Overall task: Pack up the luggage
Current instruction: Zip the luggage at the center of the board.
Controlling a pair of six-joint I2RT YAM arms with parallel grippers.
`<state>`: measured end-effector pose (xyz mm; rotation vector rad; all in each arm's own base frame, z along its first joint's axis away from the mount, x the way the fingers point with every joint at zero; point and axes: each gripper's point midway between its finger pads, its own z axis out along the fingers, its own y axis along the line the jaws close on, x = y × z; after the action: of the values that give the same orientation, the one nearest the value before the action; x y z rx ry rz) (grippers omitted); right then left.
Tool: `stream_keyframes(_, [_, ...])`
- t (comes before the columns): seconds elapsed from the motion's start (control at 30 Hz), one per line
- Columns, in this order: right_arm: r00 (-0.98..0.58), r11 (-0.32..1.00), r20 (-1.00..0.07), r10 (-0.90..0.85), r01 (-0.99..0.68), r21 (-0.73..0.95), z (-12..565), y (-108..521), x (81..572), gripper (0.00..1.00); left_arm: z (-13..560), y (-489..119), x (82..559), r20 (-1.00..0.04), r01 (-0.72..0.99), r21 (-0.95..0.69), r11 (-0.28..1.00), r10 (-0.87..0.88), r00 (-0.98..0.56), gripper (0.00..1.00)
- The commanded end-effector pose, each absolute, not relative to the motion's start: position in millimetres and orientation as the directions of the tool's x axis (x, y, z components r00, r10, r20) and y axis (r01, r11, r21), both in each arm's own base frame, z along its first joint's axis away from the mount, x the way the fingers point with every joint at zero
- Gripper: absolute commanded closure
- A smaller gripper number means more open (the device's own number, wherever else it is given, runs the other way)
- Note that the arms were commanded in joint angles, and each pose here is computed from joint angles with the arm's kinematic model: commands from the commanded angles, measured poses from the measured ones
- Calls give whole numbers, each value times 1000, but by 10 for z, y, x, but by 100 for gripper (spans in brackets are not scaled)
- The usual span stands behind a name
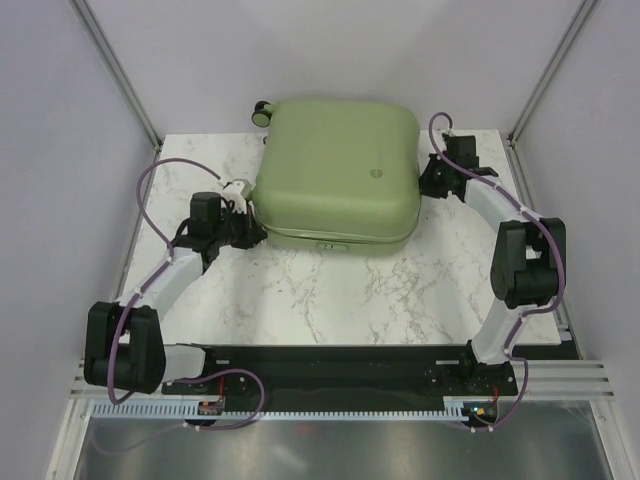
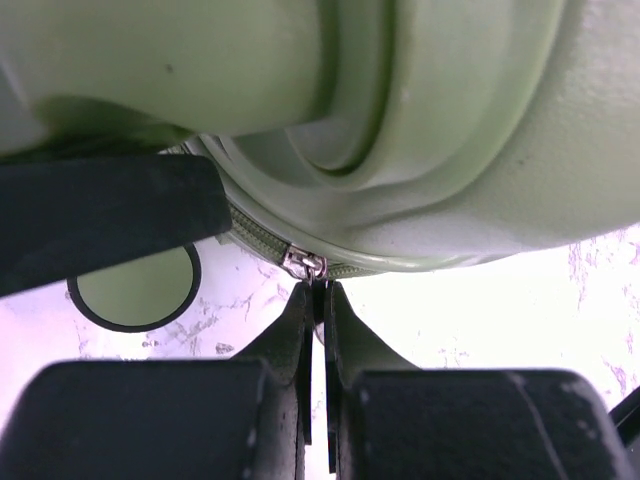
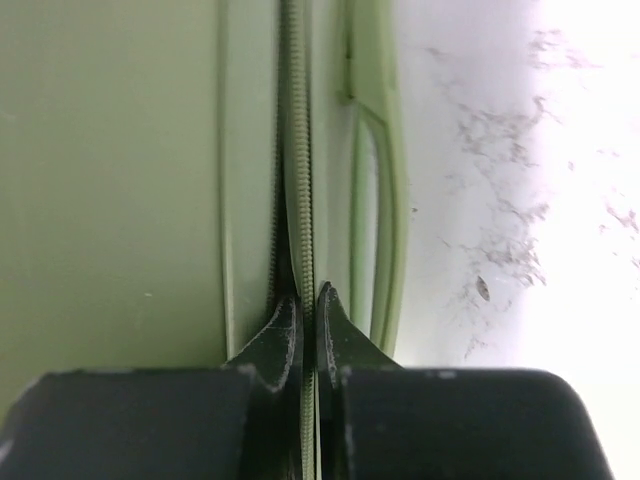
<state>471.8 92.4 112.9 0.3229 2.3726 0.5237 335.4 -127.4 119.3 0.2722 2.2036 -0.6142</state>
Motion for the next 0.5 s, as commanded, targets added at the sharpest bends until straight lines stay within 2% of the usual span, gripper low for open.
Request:
stream_keyframes(0.0, [-845, 909, -376, 381, 268, 319, 541, 1038, 4168, 100, 1783, -1560, 3295, -885, 578, -300, 759, 5, -466, 98])
stream_keyframes(0.17, [-776, 902, -464, 428, 395, 171, 575, 655, 4123, 100, 1966, -1520, 3094, -902, 583, -287, 760, -10, -431, 98])
stream_keyframes(0.47, [-715, 856, -526, 460, 515, 47, 506, 350, 4035, 100, 1968, -1573, 2694, -898, 627, -326, 707, -23, -440, 98])
